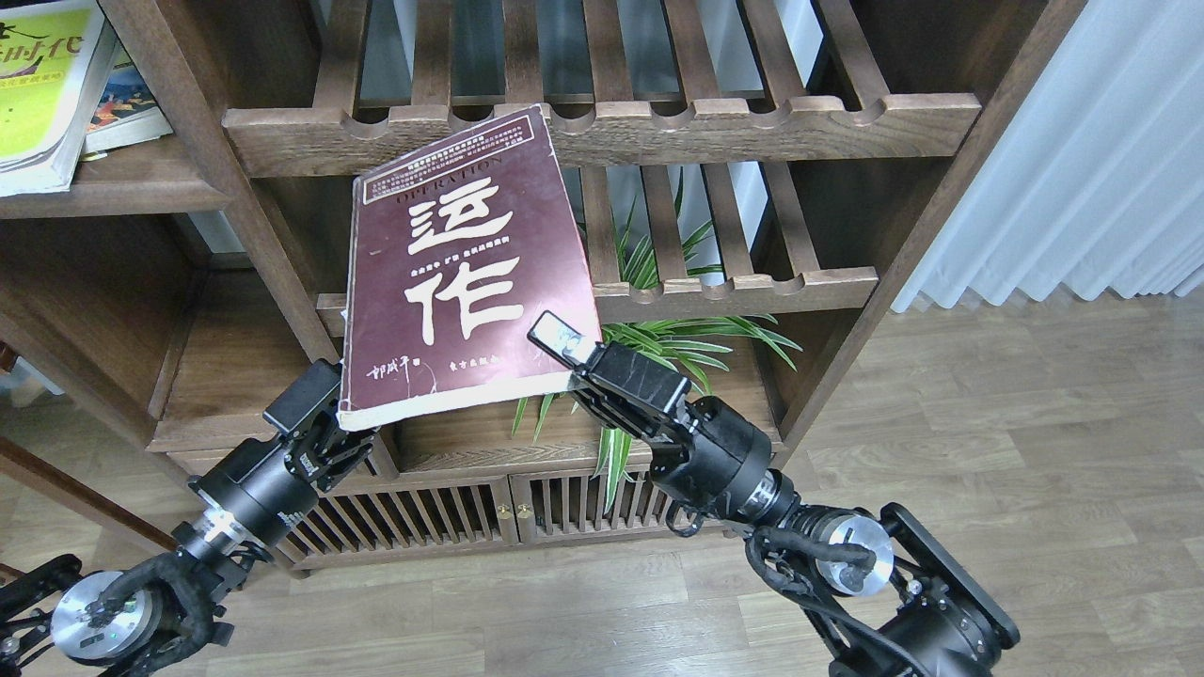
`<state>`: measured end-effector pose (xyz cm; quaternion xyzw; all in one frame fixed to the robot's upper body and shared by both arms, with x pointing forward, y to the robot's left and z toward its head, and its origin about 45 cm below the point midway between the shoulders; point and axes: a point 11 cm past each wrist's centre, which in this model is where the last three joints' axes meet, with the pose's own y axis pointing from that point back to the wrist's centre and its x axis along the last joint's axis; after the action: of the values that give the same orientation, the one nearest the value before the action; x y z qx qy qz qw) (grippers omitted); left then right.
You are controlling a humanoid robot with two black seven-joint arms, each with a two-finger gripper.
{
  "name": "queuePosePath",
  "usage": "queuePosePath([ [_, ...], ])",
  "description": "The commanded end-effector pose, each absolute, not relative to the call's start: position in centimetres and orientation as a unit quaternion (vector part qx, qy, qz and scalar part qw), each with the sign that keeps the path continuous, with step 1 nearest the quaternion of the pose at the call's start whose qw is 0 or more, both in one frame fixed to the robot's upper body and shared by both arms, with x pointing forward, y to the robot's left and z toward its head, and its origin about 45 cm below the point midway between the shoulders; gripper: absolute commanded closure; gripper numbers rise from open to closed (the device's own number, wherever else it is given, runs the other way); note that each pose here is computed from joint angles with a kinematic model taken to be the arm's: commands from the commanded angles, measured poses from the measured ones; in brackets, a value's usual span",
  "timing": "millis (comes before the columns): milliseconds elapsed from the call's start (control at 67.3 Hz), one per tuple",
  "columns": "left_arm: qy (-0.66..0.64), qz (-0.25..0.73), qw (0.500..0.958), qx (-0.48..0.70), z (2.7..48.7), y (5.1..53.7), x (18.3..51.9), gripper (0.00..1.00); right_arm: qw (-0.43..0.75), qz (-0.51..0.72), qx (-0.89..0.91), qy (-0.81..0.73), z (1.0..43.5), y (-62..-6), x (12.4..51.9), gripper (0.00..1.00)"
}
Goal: Organize books on shelf
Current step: 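Grasp the maroon book with the left gripper and release the right gripper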
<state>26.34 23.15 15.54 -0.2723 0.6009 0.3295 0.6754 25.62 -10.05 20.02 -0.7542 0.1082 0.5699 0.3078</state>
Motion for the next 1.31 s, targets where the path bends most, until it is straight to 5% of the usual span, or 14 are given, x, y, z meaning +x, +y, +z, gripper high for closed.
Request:
queuePosePath([
  [0, 0.598, 0.338, 0.668, -0.286, 15.6, 24.0, 26.2, 0.00, 0.308, 0.578, -0.747, 0.115, 19.3, -10.3, 25.7, 0.98],
  [549, 0.586, 0.331, 0.673, -0.308, 16.9, 24.0, 26.9, 0.01, 0.295, 0.603, -0.730, 0.130, 17.1, -10.2, 24.5, 0.98],
  [1084, 0.621, 0.244, 0.669, -0.328, 16.9, 15.3, 26.5, 0.06, 0.283, 0.610, -0.729, 0.123, 16.7, -9.5, 23.8, 0.98],
  [1173, 0.625, 0.247, 0.661, -0.335, 16.6, 15.1, 26.6, 0.16, 0.283, 0.611, -0.729, 0.123, 16.7, -9.5, 23.8, 0.98],
  [1203, 0.625, 0.254, 0.654, -0.342, 16.4, 15.2, 26.8, 0.33, 0.283, 0.611, -0.729, 0.123, 16.7, -9.5, 23.8, 0.98],
  [1292, 0.620, 0.264, 0.645, -0.360, 16.6, 15.7, 27.3, 0.53, 0.283, 0.611, -0.729, 0.123, 16.7, -9.5, 23.8, 0.98],
])
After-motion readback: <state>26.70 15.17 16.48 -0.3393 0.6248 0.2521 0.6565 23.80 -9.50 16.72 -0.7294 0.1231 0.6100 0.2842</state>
